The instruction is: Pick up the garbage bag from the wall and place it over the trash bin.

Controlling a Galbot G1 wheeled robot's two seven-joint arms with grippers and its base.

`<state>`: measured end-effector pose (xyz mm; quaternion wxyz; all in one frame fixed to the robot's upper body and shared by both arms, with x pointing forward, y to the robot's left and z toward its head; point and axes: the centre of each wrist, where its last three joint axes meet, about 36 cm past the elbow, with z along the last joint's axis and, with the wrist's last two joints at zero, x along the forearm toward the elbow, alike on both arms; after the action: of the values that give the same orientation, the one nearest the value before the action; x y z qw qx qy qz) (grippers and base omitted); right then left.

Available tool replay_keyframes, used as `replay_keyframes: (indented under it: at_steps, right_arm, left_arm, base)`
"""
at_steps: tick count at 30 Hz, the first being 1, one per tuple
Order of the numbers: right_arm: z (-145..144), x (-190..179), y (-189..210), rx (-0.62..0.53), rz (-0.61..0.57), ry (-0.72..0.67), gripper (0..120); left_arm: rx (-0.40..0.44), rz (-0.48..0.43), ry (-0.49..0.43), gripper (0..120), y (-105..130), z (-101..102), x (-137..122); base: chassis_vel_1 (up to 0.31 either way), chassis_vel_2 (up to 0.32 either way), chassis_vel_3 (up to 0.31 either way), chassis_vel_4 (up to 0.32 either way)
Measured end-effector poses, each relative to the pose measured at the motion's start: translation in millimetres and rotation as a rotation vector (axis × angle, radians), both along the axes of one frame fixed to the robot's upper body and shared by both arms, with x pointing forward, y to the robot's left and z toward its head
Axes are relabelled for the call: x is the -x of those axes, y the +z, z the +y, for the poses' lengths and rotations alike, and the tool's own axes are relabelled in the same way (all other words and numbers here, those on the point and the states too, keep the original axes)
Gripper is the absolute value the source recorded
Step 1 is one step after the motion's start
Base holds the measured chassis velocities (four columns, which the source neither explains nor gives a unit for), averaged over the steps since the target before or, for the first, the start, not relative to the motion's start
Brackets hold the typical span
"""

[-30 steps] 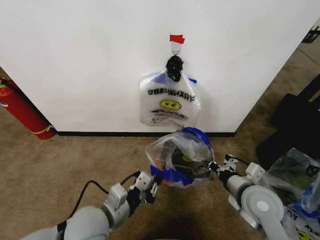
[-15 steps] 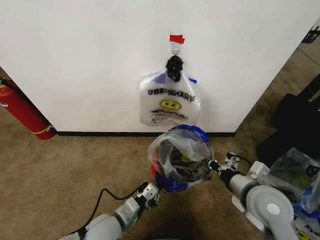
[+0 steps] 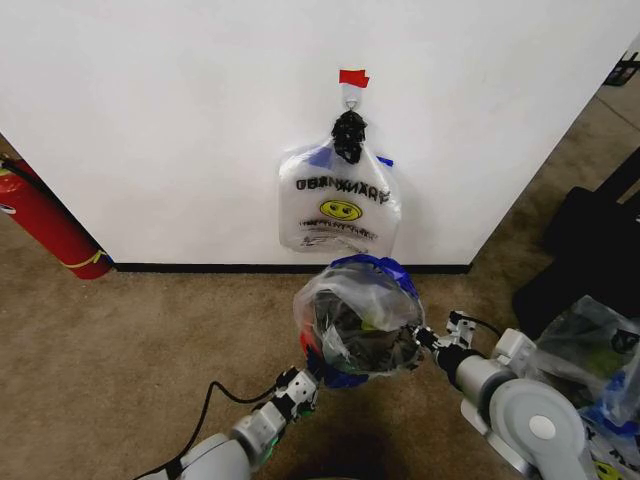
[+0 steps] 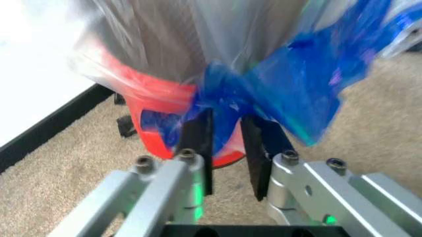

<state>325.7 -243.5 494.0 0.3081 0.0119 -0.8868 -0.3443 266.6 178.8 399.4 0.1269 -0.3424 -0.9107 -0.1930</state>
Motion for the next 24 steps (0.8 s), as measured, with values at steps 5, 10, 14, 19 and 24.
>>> replay_keyframes:
  at_steps: [5, 10, 14, 19, 24]
  right_arm:
    - [-1.8, -5.3, -5.0, 0.013, 0.000, -0.004, 0]
    - [-4.9, -7.1, -5.5, 0.023, -0.003, -0.004, 0]
    - [-6.7, -7.8, -7.1, 0.031, -0.008, -0.007, 0]
    - [-8.8, -8.6, -10.5, 0.046, -0.011, -0.012, 0]
    - [-10.9, -8.5, -11.3, 0.076, -0.024, -0.011, 0]
  left_arm:
    - [-0.001, -0.025, 0.020, 42, 18.3, 8.9, 14.9]
    - [-0.008, -0.048, 0.023, 59, 30.8, 18.8, 20.4]
    - [-0.002, -0.066, 0.042, 74, 37.2, 22.1, 21.6]
    - [0.001, -0.081, 0.066, 94, 48.3, 29.2, 19.4]
    - [-0.013, -0.108, 0.079, 100, 53.3, 37.5, 14.1]
  base:
    - [0.000, 0.000, 0.000, 0.000]
    - [0.000, 0.000, 0.000, 0.000]
    - [0.000, 0.000, 0.000, 0.000]
    - [0.000, 0.000, 0.000, 0.000]
    - [0.000, 0.000, 0.000, 0.000]
